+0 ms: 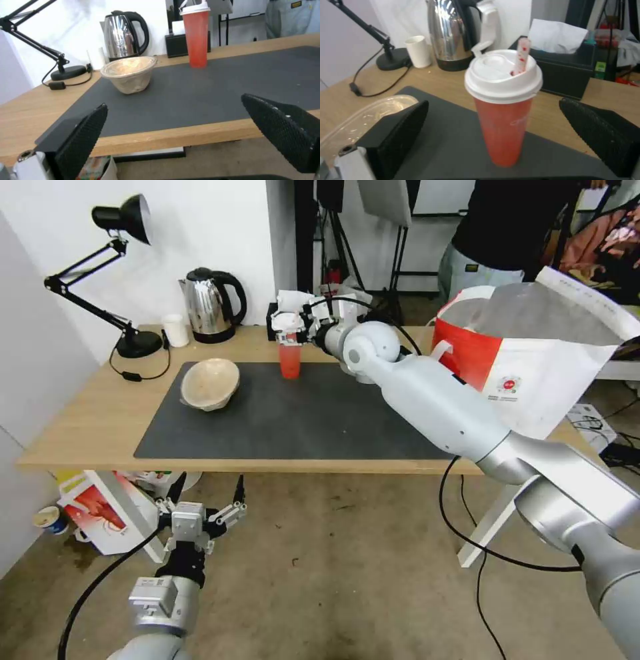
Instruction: Pick up the trash from the table and place it into the takeout bag.
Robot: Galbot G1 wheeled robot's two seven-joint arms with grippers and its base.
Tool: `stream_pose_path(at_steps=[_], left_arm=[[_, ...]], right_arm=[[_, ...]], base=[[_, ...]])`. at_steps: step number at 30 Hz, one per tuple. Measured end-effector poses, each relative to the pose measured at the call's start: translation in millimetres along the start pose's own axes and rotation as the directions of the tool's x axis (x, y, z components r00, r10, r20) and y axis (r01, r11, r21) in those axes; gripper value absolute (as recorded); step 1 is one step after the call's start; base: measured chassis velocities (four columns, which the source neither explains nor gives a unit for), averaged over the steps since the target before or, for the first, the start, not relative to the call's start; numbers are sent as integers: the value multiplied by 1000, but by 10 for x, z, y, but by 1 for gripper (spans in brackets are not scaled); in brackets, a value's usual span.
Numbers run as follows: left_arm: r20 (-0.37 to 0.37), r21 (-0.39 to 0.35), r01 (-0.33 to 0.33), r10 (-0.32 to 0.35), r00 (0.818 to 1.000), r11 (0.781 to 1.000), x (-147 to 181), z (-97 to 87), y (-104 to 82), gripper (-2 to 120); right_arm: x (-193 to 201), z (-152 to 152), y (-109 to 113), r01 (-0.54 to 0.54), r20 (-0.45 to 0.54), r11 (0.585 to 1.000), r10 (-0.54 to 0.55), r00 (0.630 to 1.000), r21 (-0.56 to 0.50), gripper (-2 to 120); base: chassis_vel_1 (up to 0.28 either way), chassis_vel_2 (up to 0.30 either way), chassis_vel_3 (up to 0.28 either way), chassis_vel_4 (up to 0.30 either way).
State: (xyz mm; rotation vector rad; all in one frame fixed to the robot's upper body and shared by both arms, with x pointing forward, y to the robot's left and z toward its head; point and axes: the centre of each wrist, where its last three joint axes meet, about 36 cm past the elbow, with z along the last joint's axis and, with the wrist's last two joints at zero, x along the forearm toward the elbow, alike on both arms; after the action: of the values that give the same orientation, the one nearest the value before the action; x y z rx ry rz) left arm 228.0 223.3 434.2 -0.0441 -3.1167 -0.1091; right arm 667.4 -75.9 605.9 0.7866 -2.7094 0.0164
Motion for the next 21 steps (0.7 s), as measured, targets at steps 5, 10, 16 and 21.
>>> stream_pose_path(at_steps=[5, 10, 16, 21], left_arm=[[0, 0, 0, 0, 1000, 1000, 0, 0, 0, 100], [0, 0, 0, 0, 1000, 1000, 0, 0, 0, 100], [0, 0, 0, 0, 1000, 1000, 0, 0, 0, 100], [0, 0, 0, 0, 1000, 1000, 0, 0, 0, 100]], right_arm=[[-122, -7, -78, -16, -16, 1000, 16, 1000, -16, 100], [-228, -23, -159, -24, -24, 999, 23, 999, -27, 100], [-376, 33, -171, -24, -44, 999, 23, 999, -38, 100], [-495, 100, -121, -19, -61, 999, 17, 998, -35, 100]], base=[[0, 0, 0, 0], [0, 0, 0, 0], [0, 0, 0, 0], [0, 0, 0, 0]])
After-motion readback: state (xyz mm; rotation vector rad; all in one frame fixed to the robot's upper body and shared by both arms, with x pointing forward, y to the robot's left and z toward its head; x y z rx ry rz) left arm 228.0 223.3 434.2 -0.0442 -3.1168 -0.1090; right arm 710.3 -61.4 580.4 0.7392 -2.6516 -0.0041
